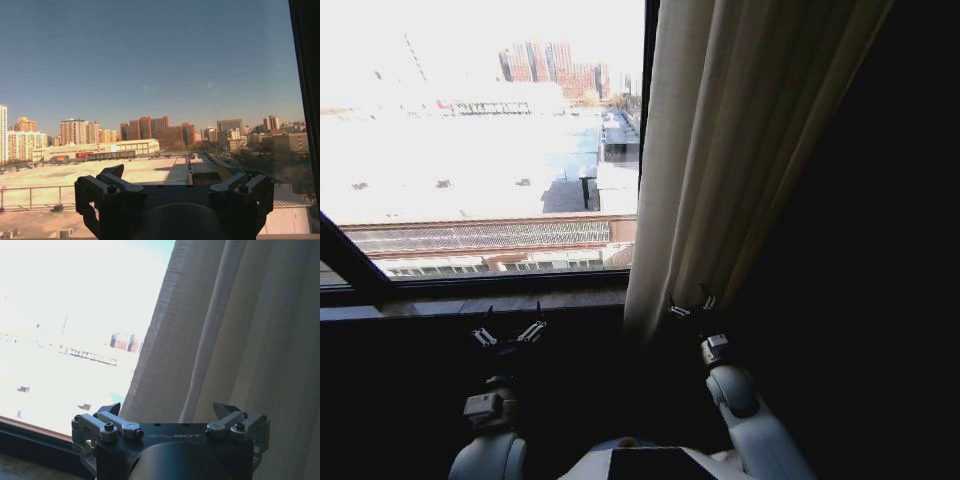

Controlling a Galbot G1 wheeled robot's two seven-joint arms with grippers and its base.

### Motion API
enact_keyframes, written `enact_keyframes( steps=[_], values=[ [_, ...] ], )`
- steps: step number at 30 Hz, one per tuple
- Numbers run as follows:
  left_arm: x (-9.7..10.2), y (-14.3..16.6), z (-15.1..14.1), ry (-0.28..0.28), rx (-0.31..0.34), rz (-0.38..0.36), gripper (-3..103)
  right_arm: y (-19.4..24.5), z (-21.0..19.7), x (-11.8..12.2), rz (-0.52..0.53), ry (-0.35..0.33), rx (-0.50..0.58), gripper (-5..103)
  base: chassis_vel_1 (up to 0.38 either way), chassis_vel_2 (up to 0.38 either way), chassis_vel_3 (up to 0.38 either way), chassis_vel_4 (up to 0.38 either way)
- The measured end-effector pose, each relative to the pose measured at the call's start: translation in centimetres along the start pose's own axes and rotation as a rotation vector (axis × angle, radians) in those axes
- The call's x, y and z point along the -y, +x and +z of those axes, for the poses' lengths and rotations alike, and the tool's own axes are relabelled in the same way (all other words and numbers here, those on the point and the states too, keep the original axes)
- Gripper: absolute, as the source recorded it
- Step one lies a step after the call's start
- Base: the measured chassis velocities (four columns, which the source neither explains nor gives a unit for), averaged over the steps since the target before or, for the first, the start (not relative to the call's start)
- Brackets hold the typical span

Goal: Open the curtains by pulling them apart, changing their state from closed to fully open.

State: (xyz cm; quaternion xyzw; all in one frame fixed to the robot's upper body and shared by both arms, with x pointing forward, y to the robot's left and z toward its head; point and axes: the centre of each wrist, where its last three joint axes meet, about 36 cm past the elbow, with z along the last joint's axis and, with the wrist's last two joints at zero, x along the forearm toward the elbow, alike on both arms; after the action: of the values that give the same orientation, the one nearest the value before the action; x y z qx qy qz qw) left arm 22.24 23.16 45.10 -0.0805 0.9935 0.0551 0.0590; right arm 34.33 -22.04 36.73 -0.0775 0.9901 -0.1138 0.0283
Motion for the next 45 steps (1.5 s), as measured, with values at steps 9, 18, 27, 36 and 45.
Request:
enact_keyframes(
  steps=[9,18,27,36,45],
  values=[
    [0.5,-0.1,0.1,-0.004,-0.001,0.013,100,0.0,0.4,0.3,-0.011,-0.046,0.047,100,0.179,0.178,-0.210,-0.185],
    [0.6,-0.2,0.1,-0.007,0.003,0.019,100,-0.2,0.4,0.8,-0.019,-0.033,0.045,100,-0.030,-0.018,0.039,0.026],
    [0.7,-0.3,0.2,-0.010,0.001,0.020,100,-0.2,0.9,0.6,-0.025,-0.032,0.031,100,-0.002,-0.001,0.008,-0.002],
    [0.7,-0.3,0.3,-0.012,-0.002,0.021,100,-0.2,1.2,0.8,-0.021,-0.029,0.025,100,-0.115,0.091,0.099,-0.093],
    [0.7,-0.2,0.4,-0.012,-0.005,0.021,100,0.0,1.7,0.9,-0.018,-0.026,0.040,100,-0.190,0.199,0.195,-0.198]
  ],
)
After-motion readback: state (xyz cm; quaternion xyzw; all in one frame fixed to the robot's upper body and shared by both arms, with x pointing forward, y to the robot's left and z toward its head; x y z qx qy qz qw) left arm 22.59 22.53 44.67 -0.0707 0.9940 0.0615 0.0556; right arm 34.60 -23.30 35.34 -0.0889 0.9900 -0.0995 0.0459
